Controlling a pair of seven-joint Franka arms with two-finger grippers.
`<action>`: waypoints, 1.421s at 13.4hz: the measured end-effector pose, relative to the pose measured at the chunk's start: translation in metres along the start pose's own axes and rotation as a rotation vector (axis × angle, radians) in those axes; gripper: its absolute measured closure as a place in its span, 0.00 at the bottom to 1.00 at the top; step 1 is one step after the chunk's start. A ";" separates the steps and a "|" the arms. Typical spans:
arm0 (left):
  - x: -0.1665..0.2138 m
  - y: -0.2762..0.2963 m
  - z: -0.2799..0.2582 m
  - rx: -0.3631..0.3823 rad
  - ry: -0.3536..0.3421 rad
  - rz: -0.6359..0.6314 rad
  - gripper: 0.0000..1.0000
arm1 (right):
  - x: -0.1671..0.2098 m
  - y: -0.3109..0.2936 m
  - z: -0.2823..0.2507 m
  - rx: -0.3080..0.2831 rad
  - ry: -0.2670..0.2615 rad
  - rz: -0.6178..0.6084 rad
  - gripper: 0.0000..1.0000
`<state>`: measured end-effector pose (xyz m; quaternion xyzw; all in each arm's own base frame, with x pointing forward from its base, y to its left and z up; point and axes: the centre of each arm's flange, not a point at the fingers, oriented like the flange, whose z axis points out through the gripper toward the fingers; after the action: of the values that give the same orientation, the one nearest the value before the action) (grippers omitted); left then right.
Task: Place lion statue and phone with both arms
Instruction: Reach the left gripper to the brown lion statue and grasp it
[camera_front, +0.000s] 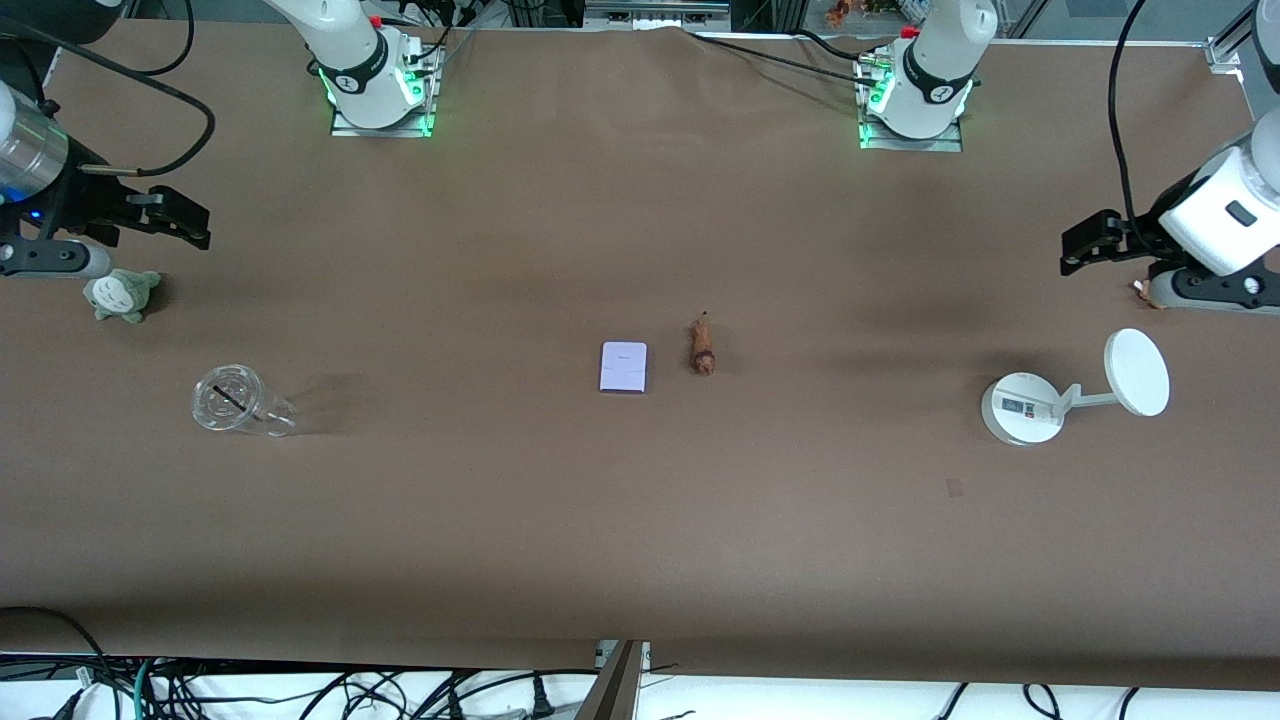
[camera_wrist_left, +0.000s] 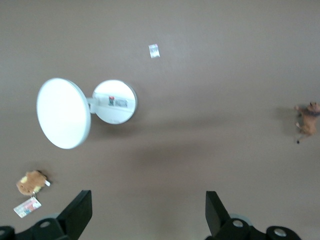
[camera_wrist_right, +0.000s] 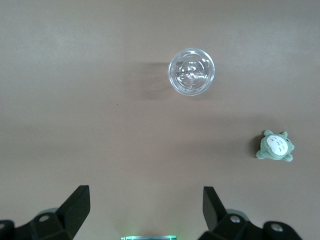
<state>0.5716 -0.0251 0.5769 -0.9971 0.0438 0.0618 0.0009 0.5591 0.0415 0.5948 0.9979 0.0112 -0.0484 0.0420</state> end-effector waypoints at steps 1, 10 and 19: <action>0.004 0.009 0.009 -0.024 -0.020 0.011 0.00 | 0.000 -0.006 0.001 -0.001 -0.001 -0.008 0.00; 0.065 0.198 0.149 -0.131 -0.110 -0.029 0.00 | 0.005 -0.006 0.010 0.008 -0.023 -0.003 0.00; 0.059 0.368 0.306 -0.105 -0.004 -0.124 0.00 | 0.008 -0.006 0.016 0.014 -0.038 -0.002 0.00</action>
<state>0.5603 -0.3949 0.2670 -0.9965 -0.0213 0.0657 -0.0474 0.5653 0.0461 0.5776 0.9971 0.0111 -0.0673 0.0351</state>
